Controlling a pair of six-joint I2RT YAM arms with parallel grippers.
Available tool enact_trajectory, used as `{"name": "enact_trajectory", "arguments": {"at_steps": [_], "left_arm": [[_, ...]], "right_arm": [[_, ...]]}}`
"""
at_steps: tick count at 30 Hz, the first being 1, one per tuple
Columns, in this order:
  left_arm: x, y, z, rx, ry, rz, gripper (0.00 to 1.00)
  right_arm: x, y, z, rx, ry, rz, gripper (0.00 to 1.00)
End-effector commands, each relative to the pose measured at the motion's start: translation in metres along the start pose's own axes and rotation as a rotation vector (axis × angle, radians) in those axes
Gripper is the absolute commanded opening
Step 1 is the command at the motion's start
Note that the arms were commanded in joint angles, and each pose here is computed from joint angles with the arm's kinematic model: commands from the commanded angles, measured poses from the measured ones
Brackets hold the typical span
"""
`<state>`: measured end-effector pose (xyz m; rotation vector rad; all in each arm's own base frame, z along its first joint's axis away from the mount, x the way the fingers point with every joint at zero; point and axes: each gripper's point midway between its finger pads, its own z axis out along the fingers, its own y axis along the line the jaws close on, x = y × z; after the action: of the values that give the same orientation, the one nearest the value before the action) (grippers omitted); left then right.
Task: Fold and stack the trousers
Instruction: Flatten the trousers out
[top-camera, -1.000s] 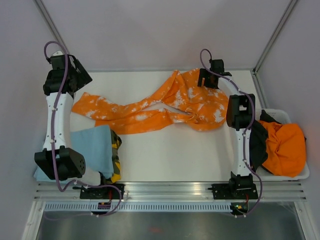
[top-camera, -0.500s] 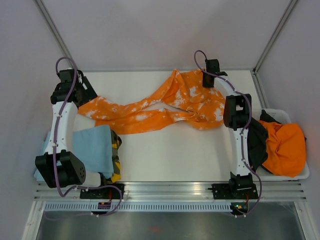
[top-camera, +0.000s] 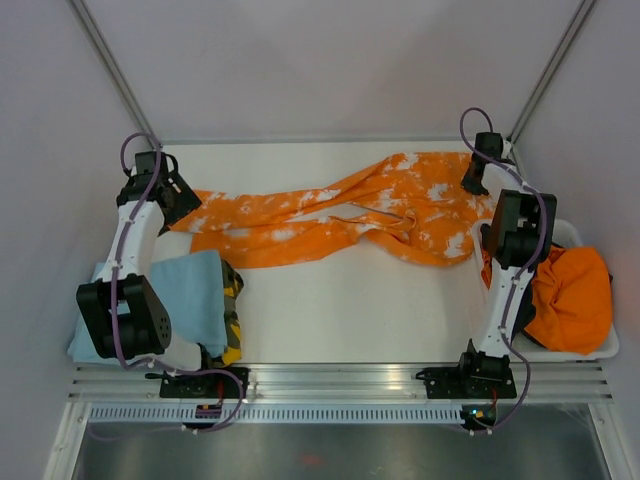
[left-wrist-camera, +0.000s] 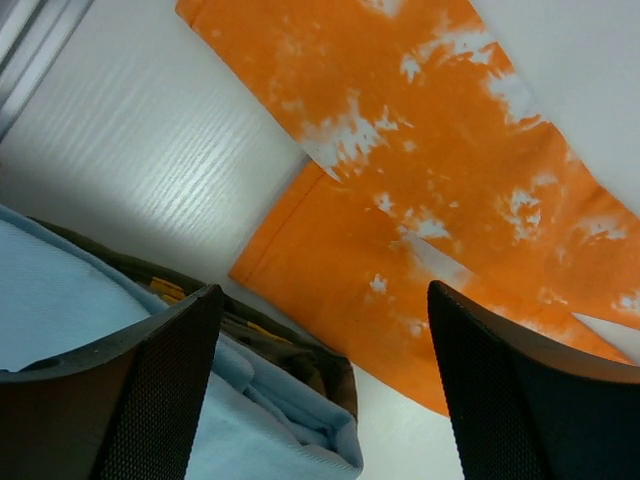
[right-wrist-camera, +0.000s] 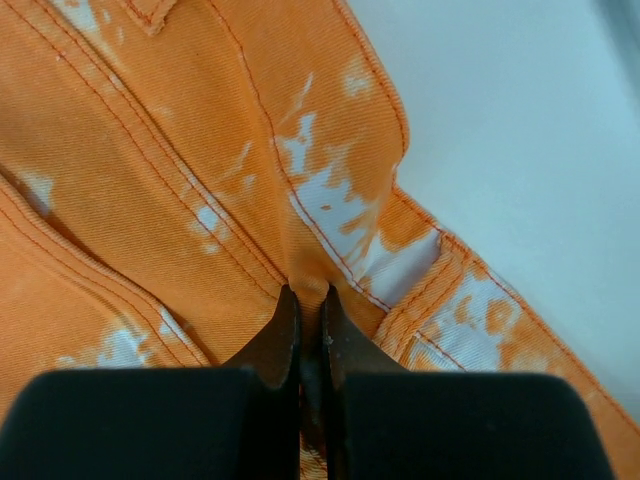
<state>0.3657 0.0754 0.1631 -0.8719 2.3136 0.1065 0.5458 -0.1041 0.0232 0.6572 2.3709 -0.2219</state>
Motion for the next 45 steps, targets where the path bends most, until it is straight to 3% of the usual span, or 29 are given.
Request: {"name": "enact_trajectory", "arguments": {"at_steps": [1,3,6,8,9,11,14,17,21,27,31,35,41,45], "left_arm": [[-0.009,-0.023,0.017,0.084,-0.016,-0.105,0.86],[-0.010,-0.035,0.024,0.132,-0.009,-0.117,0.84],[-0.016,-0.050,0.042,0.166,0.001,-0.122,0.80],[-0.012,-0.056,0.059,0.166,0.037,-0.117,0.78],[-0.013,-0.060,0.070,0.156,0.051,-0.108,0.77],[-0.015,-0.060,0.080,0.137,0.058,-0.101,0.74],[-0.020,-0.066,0.091,0.132,0.062,-0.101,0.69],[-0.017,-0.077,0.105,0.155,0.087,-0.101,0.66],[-0.008,-0.091,0.117,0.172,0.113,-0.082,0.65],[0.007,-0.113,0.122,0.206,0.144,-0.006,0.61],[0.008,-0.112,0.123,0.184,0.135,0.015,0.61],[0.009,-0.112,0.124,0.190,0.136,0.030,0.61],[0.007,-0.123,0.116,0.252,0.142,0.042,0.61],[0.005,-0.124,0.117,0.260,0.134,0.049,0.62]], "right_arm": [[0.053,-0.066,0.001,0.203,0.166,-0.003,0.00],[0.059,-0.066,-0.001,0.196,0.186,-0.010,0.00],[0.061,-0.054,-0.009,0.113,0.213,-0.016,0.11],[0.049,-0.038,-0.026,0.018,0.186,-0.026,0.31],[0.036,-0.020,-0.045,-0.071,0.155,-0.027,0.47],[0.022,-0.003,-0.064,-0.146,0.101,-0.068,0.57],[-0.012,0.031,-0.111,-0.262,-0.019,-0.104,0.65],[-0.023,0.076,-0.154,-0.439,-0.095,-0.157,0.68],[0.009,0.150,-0.197,-0.634,-0.113,-0.291,0.69],[0.071,0.222,-0.189,-0.756,0.028,-0.319,0.67],[0.090,0.255,-0.175,-0.799,0.121,-0.112,0.66],[0.087,0.291,-0.182,-0.881,0.094,0.122,0.63],[0.079,0.307,-0.170,-0.830,0.027,0.261,0.63],[0.093,0.306,-0.143,-0.746,0.052,0.301,0.58]]}}
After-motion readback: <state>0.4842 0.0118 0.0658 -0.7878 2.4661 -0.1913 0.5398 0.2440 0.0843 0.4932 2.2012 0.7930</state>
